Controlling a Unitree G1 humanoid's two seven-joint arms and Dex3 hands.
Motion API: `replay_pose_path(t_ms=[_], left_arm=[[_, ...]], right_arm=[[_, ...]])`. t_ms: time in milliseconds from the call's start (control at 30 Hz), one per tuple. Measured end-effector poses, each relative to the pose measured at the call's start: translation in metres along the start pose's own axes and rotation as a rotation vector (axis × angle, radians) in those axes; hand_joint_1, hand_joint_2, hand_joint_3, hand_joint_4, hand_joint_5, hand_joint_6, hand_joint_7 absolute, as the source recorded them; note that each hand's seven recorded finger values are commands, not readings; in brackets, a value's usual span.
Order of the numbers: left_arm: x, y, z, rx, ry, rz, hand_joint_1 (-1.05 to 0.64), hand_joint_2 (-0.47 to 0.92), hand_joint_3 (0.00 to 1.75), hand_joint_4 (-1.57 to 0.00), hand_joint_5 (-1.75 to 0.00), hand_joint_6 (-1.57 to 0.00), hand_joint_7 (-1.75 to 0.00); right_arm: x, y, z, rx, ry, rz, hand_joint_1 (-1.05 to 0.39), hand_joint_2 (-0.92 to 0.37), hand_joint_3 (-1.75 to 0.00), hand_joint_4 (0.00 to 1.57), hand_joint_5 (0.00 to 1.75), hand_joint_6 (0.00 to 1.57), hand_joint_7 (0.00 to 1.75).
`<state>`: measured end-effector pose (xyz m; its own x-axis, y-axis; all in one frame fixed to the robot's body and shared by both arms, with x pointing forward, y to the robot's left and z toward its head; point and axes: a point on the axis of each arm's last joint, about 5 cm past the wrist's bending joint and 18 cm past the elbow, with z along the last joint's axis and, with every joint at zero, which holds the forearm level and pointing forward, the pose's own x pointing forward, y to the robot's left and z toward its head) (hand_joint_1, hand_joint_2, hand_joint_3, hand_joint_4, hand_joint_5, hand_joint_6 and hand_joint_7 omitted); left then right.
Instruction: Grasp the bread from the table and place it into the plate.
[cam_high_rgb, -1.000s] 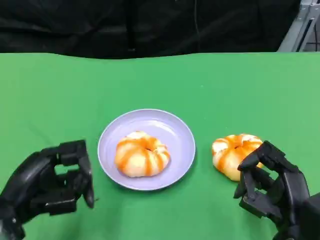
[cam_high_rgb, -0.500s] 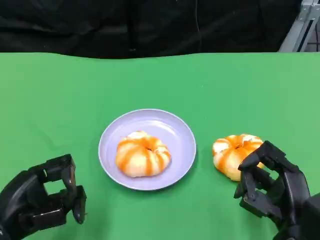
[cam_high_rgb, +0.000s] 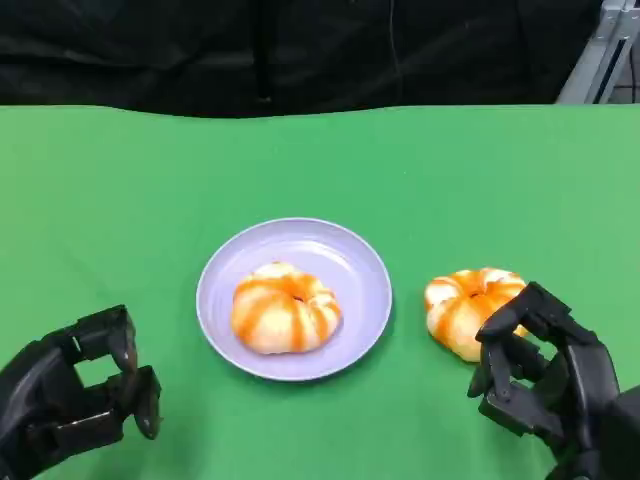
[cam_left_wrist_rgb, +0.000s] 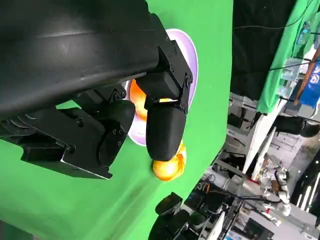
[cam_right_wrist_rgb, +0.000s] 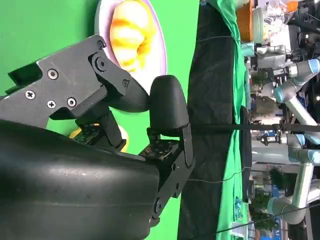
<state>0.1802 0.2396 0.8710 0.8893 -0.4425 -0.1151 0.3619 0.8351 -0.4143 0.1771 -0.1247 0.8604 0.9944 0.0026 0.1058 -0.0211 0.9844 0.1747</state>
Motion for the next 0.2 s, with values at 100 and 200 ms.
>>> replay_pose_path(t_ms=[100, 200], left_arm=[[0.0003, -0.0004, -0.0005, 0.005, 0.001, 0.001, 0.11, 0.66, 1.39, -0.9, -1.75, -0.74, -1.75], [0.0005, -0.0007, -0.0007, 0.006, -0.003, 0.001, 0.11, 0.66, 1.41, -0.9, -1.75, -0.74, -1.75]], right_arm=[[0.0, 0.0001, 0.0, 0.001, 0.0, -0.001, -0.15, -0.61, -1.13, 0.84, 1.75, 0.62, 1.62], [-0.0001, 0.0002, -0.0001, 0.001, 0.0, -0.001, -0.14, -0.62, -1.12, 0.83, 1.75, 0.62, 1.62]])
